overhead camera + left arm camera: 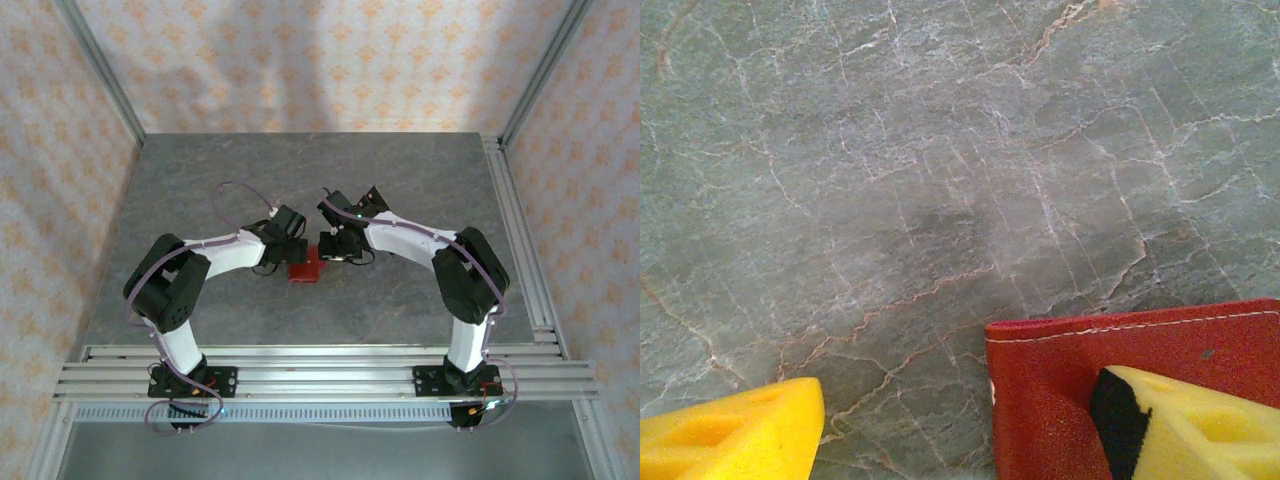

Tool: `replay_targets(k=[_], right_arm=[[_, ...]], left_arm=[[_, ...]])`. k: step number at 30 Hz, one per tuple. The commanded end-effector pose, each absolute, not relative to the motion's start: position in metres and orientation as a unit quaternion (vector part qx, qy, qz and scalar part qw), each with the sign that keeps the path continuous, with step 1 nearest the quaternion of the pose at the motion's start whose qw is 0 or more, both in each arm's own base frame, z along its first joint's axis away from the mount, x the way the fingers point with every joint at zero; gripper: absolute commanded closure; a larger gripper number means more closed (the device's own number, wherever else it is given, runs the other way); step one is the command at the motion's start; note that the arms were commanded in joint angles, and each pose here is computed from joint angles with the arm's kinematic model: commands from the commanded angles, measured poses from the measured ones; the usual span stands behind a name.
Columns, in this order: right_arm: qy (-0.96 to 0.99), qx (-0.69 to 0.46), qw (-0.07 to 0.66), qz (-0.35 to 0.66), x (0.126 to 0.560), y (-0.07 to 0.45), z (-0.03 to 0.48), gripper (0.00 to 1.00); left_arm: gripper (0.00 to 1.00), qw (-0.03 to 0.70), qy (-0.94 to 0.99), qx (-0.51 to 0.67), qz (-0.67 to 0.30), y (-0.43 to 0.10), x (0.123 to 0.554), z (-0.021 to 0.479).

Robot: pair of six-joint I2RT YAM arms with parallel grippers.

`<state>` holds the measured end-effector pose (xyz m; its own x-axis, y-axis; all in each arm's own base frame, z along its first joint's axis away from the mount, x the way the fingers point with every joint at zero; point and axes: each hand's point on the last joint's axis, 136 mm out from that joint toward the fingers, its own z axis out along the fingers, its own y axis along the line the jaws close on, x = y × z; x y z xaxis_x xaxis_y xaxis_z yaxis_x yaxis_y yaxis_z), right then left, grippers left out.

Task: Put the credit cards into the card holder
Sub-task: Close the button on the card holder.

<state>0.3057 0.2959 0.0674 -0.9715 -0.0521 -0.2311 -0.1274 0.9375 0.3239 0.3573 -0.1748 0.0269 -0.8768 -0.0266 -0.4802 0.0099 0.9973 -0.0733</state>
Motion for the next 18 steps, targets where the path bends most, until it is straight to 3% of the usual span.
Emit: replay_targets(k=[1, 5, 14, 18], right_arm=[[0.976, -0.047, 0.122, 0.173, 0.312, 0.302, 0.077, 0.69], [0.98, -0.049, 0.108, 0.163, 0.311, 0.302, 0.062, 0.7], [0.981, -0.05, 0.106, 0.156, 0.312, 0.299, 0.06, 0.84], [0.98, -0.05, 0.11, 0.158, 0.311, 0.298, 0.064, 0.83]], left_arm=[[0.26, 0.223, 0.975, -0.005, -0.016, -0.166, 0.343, 0.01], [0.26, 0.223, 0.975, -0.005, -0.014, -0.165, 0.343, 0.01], [0.26, 0.224, 0.974, -0.005, -0.015, -0.166, 0.344, 0.011], [0.26, 0.223, 0.975, -0.004, -0.015, -0.165, 0.343, 0.01]])
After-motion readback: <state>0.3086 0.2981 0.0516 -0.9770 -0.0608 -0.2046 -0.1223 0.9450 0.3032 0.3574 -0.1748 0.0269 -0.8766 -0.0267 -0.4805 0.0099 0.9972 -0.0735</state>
